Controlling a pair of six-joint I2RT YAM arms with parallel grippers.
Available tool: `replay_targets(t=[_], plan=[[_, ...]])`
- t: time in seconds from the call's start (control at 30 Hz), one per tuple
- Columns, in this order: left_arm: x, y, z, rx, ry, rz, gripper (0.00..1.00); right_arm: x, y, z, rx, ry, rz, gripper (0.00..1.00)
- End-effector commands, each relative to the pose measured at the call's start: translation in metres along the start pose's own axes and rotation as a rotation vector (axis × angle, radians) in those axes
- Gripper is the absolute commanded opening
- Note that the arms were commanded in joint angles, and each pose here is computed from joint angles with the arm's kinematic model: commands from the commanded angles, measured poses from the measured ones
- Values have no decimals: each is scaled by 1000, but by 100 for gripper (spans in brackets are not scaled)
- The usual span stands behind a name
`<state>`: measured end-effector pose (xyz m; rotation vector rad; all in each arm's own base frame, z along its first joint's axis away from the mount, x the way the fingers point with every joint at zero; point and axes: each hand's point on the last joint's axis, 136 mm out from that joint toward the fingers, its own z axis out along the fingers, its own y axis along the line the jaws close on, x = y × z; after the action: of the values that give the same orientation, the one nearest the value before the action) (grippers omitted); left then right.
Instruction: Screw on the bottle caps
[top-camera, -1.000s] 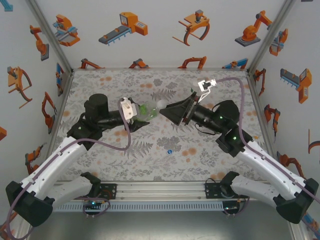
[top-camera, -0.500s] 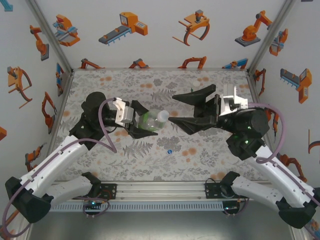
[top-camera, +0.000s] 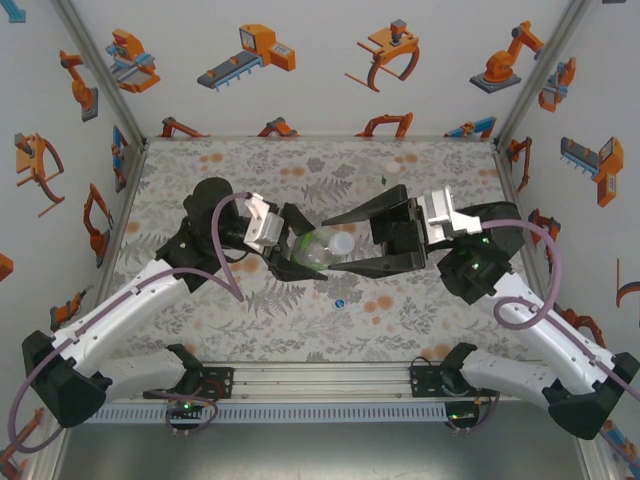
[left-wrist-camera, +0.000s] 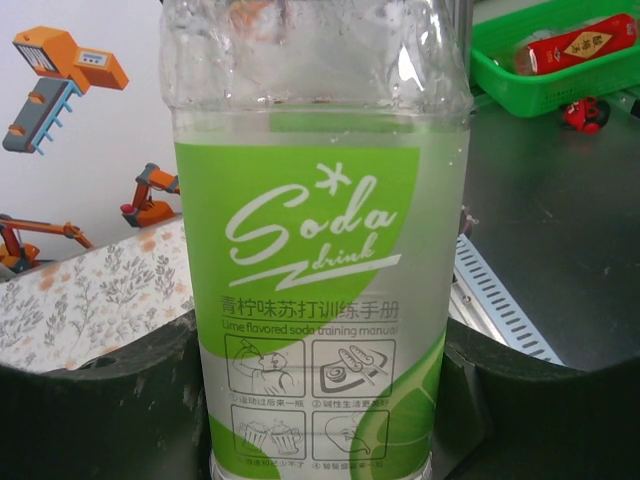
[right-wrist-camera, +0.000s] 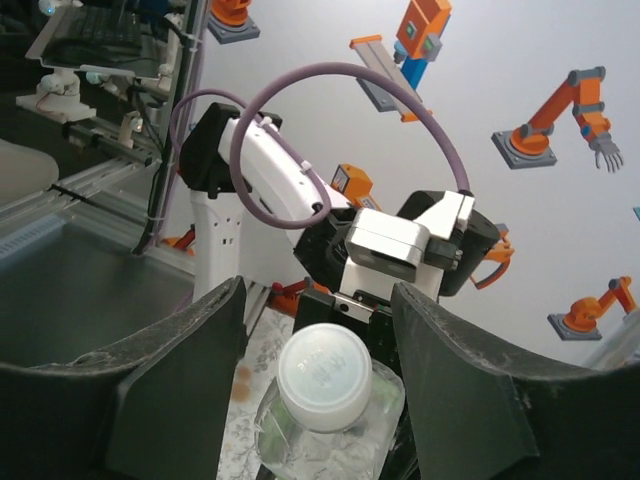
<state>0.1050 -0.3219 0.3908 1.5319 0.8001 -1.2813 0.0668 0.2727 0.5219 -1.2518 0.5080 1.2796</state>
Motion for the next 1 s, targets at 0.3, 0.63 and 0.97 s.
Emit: replay_targets(t=[0.3,0.63,0.97], plan=[[-25,-10,2,58,-49,59,0,-11,16,0,-65,-29,-96,44],[-24,-12,1,39,-42,68,0,-7,11,-1,-24,-34,-86,3],[-7,28,-8,-245,43,135,0,17,-32,-7,222,-26,-1,0]])
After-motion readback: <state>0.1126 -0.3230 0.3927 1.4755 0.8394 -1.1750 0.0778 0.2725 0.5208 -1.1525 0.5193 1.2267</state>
